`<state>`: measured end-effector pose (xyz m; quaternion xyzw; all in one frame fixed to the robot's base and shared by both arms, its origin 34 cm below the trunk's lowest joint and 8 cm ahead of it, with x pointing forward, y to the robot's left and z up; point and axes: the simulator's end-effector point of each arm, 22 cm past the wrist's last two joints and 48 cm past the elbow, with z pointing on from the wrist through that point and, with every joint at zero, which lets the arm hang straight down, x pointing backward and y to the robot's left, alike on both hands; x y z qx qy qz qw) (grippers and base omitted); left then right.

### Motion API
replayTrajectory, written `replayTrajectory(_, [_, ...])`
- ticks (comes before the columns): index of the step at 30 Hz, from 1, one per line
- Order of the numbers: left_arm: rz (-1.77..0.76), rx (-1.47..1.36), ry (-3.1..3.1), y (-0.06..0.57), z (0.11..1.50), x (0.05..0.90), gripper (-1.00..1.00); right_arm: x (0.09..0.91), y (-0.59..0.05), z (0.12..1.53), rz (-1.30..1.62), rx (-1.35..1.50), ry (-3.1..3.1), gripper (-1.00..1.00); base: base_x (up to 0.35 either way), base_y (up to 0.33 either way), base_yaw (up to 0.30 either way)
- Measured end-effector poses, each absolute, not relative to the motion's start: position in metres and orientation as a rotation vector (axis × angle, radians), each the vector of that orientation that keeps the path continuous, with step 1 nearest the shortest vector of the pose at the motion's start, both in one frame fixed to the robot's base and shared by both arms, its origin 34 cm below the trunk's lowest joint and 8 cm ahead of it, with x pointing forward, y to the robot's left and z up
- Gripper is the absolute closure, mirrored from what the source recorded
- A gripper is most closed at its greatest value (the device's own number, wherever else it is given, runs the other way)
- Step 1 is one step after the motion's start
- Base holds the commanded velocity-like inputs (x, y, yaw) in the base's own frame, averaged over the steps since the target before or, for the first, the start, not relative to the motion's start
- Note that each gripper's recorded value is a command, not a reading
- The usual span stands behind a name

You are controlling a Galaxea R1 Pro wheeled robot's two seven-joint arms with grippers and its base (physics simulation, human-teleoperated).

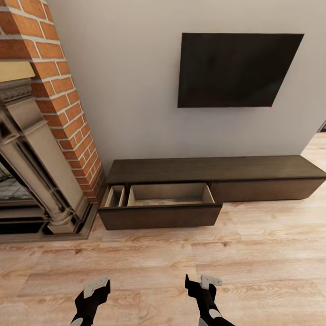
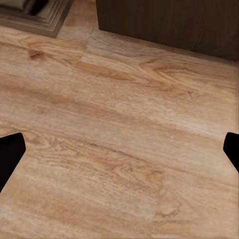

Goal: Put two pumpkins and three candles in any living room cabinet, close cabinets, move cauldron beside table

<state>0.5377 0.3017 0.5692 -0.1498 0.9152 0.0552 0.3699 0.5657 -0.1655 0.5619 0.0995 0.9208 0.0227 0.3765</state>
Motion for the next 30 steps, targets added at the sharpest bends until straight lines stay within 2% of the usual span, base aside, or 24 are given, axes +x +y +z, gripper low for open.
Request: replayTrajectory(30, [0.086, -0.343, 2.135, 0.291, 0.577, 0.598, -1.0, 0.573, -0.18, 0.558, 0.035, 0.311, 2.05, -1.0, 0.0, 0.0, 0.0])
